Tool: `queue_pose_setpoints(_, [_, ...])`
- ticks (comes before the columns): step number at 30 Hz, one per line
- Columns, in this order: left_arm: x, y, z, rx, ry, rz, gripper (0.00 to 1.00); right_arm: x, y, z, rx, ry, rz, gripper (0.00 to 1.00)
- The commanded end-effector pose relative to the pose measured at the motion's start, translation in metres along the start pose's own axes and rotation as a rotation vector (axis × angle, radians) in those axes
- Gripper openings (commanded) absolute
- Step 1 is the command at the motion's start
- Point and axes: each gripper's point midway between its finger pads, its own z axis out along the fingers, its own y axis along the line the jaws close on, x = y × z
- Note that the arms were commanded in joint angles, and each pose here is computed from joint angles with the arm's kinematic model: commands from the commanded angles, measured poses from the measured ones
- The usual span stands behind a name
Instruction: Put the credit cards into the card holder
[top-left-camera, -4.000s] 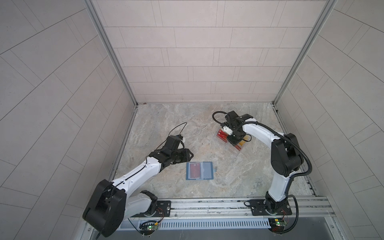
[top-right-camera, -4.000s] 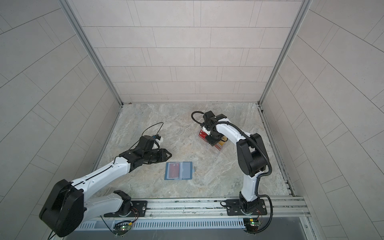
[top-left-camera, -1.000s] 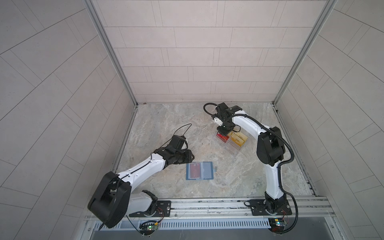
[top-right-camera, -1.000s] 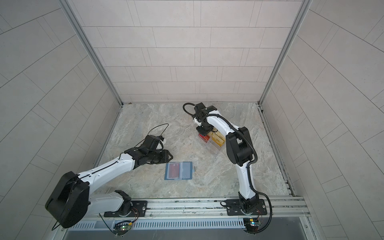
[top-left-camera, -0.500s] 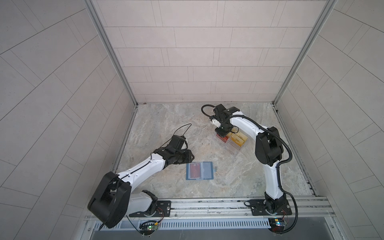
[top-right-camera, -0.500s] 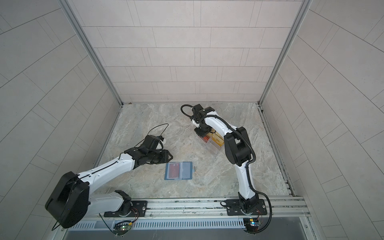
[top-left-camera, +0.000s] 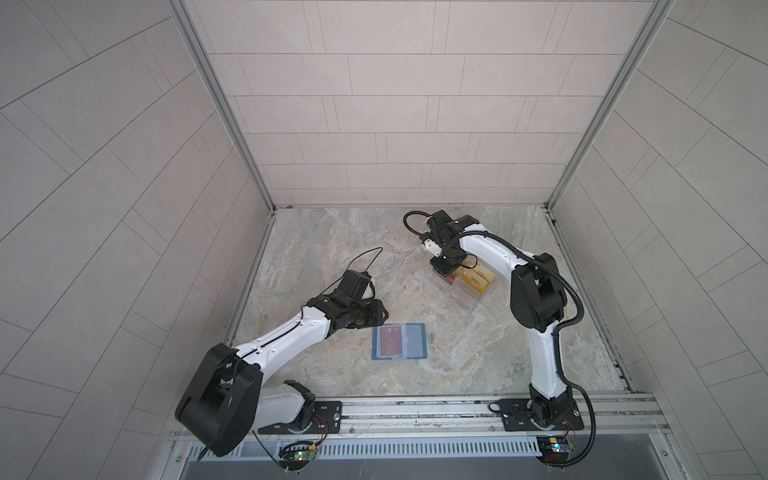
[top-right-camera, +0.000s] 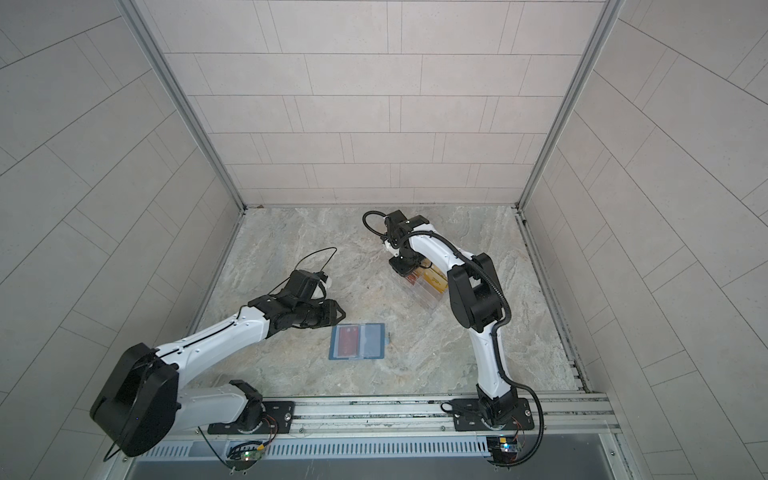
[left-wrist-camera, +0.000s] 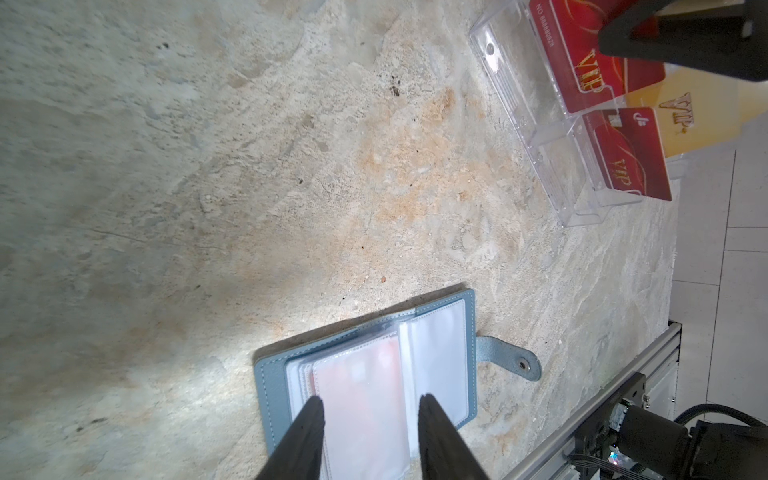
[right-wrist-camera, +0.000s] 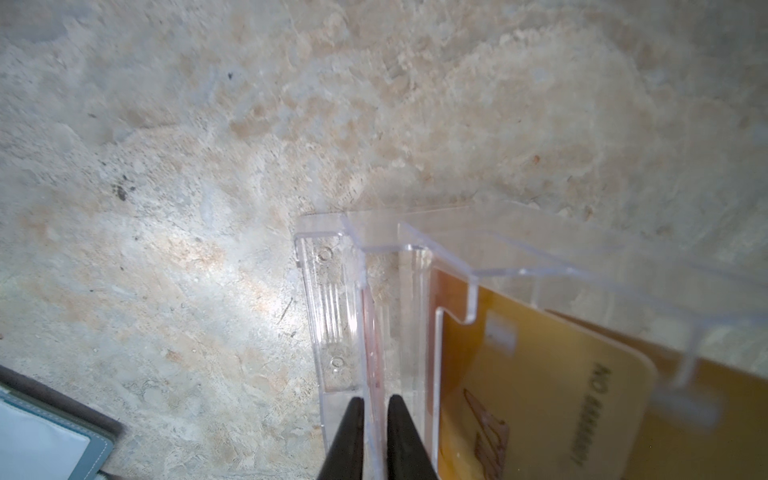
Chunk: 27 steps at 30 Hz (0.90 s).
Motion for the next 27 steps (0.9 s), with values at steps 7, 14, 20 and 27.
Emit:
queue_pose_setpoints(7, [-0.001,-0.002,-0.011,-0.008,-0.003,0.018,0.42,0.000,0.005,-0.008,-0.008,-0.010,-0.030,0.01])
queue_pose_setpoints(14, [-0.003,-0.005,-0.018,-0.005,-0.018,0.016,0.42,-0.006,0.006,-0.024,-0.015,-0.033,-0.042,0.00])
queue_pose_setpoints(20, [-0.004,-0.002,-0.020,-0.011,-0.038,0.016,0.42,-0.017,0.008,-0.056,-0.032,-0.101,-0.031,0.00])
queue_pose_setpoints(27, [0.005,0.007,-0.018,-0.035,-0.033,0.013,0.41,-0.014,0.042,-0.099,-0.224,-0.223,0.080,0.00])
